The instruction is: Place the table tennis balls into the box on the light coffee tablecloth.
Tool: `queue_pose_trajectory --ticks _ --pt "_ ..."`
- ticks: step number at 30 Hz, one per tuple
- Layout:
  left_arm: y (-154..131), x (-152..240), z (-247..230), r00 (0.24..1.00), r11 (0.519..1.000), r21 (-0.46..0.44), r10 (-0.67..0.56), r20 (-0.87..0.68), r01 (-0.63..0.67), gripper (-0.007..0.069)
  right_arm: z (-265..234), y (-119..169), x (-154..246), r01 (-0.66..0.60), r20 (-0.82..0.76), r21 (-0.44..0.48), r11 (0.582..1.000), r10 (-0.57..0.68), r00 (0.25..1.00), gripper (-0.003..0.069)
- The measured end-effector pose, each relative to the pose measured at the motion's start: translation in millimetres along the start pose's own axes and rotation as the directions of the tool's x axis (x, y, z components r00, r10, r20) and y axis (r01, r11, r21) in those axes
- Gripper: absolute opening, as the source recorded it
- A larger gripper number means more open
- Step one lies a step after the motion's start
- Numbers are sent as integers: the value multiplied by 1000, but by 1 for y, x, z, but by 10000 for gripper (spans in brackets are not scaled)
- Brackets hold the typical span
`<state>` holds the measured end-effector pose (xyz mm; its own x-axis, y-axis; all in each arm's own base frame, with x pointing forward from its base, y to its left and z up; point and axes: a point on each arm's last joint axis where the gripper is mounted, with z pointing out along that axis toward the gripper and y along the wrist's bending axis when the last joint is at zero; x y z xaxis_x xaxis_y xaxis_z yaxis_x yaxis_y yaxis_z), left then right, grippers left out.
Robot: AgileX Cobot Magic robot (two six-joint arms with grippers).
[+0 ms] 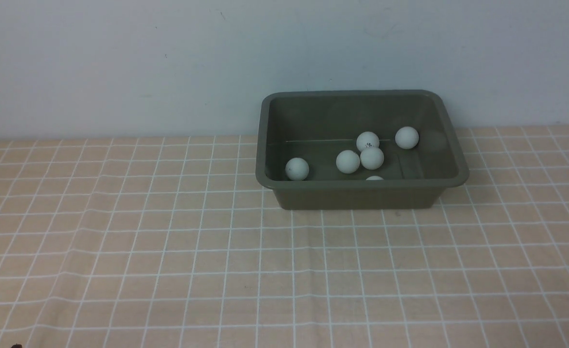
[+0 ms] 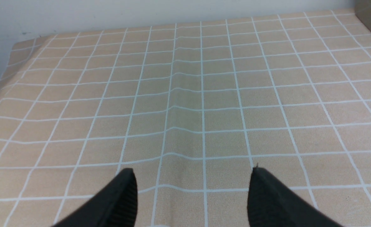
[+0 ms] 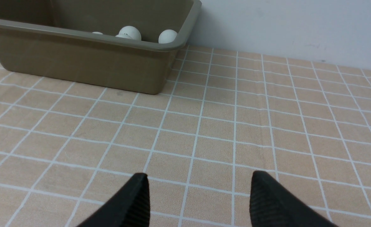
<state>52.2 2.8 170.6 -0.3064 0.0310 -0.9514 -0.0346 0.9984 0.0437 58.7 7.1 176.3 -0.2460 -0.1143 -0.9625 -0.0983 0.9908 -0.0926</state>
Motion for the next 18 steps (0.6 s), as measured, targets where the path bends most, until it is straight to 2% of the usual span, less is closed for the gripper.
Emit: queue_pose_trajectory --ticks 8,18 --pt "0 0 0 1000 1000 0 0 0 0 392 -5 -1 -2 63 56 26 998 -65 996 399" --pt "0 0 0 1000 1000 0 0 0 0 392 -5 -1 -2 64 53 25 998 -65 996 399"
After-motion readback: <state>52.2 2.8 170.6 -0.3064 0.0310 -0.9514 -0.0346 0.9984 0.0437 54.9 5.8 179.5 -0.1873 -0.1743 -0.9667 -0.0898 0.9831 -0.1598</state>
